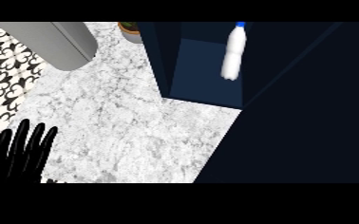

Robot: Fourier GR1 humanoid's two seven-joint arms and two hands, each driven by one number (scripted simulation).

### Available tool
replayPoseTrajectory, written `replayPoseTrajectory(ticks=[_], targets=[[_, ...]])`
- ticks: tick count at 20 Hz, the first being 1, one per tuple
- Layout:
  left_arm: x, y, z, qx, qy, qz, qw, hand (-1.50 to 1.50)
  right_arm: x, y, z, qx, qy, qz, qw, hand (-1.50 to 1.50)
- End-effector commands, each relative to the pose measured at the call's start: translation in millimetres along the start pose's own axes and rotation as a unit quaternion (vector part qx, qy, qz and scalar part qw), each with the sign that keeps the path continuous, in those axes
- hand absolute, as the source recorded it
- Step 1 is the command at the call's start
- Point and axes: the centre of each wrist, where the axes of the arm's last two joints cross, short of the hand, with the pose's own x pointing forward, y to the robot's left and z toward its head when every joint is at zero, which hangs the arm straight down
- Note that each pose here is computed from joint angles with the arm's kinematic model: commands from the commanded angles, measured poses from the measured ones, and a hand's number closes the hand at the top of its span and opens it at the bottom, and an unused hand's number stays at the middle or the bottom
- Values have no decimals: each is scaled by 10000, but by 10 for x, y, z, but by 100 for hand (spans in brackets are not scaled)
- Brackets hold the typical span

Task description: Pick up the bottled water, place it into the cabinet and close the cabinet

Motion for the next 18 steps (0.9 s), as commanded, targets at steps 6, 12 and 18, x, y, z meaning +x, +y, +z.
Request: replayPoseTrajectory(ticks=[6, 12, 18], targets=[[4, 45, 45, 193, -3, -19, 9998, -150, -164, -334, -21, -2346, -413, -774, 9681, 150], [-8, 98, 33, 46, 17, 16, 10000, -150, -202, -585, -64, -2710, -505, -811, 9578, 150], [13, 73, -47, -60, 20, 43, 10000, -150, -204, -1071, -422, -3382, -417, -929, 9356, 150]])
